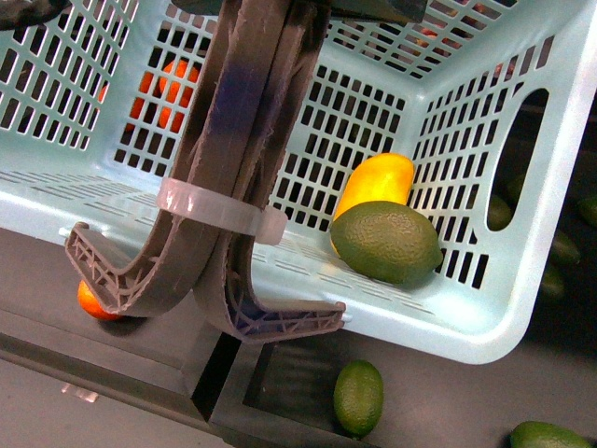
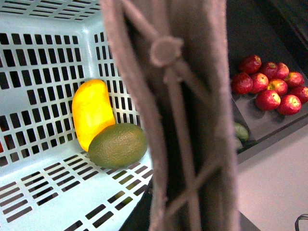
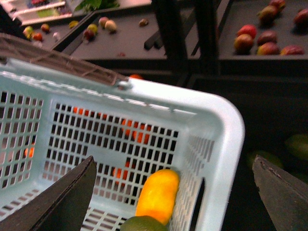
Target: Pick mango and avocado into basket
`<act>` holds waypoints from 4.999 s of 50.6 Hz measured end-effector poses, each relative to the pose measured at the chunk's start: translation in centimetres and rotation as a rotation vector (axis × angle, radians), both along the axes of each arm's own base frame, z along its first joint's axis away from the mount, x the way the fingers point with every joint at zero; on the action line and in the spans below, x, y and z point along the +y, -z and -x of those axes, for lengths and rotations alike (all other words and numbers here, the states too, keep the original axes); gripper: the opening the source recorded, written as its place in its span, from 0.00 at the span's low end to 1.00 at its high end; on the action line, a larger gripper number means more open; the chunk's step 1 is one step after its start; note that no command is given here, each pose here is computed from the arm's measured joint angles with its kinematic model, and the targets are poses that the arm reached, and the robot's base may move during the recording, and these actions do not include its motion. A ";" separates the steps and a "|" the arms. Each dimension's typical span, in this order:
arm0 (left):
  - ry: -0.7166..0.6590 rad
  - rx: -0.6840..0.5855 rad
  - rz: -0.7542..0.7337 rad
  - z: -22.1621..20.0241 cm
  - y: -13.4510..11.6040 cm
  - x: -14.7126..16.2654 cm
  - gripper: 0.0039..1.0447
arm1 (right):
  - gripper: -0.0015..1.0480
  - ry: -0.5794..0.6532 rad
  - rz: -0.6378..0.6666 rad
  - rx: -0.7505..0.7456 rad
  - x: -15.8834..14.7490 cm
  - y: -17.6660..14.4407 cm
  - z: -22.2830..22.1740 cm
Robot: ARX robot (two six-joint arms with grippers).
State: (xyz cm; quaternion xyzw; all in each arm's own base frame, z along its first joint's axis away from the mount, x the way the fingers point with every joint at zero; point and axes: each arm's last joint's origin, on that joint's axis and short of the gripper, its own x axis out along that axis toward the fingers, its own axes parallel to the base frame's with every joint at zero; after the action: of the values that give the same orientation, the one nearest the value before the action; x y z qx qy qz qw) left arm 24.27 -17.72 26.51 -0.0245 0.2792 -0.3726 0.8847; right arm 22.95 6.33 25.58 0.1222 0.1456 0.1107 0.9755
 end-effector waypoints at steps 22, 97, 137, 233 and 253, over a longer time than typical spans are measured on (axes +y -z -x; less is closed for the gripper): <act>0.001 -0.002 -0.001 0.0 0.0 0.0 0.05 | 0.93 0.328 0.005 -0.139 -4.9 2.1 9.2; 0.002 -0.002 -0.002 0.0 0.0 0.0 0.05 | 0.02 0.223 0.242 -0.293 -6.3 9.1 13.2; 0.029 -0.002 0.001 0.2 0.0 -0.3 0.05 | 0.94 0.227 0.243 -0.292 -6.3 9.1 13.2; -0.017 -0.004 -0.010 -0.2 0.1 0.2 0.05 | 0.93 0.221 0.244 -0.292 -6.3 9.1 13.2; 0.074 0.045 0.018 -5.3 2.1 -2.6 0.05 | 0.93 0.221 0.244 -0.292 -6.3 9.1 13.2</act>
State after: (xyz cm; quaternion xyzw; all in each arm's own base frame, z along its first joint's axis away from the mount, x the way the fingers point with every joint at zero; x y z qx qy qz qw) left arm 29.59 -20.28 24.36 -0.0305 0.2965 -0.4067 0.8636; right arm 9.77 0.01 16.47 0.0012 0.0009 0.0011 1.0000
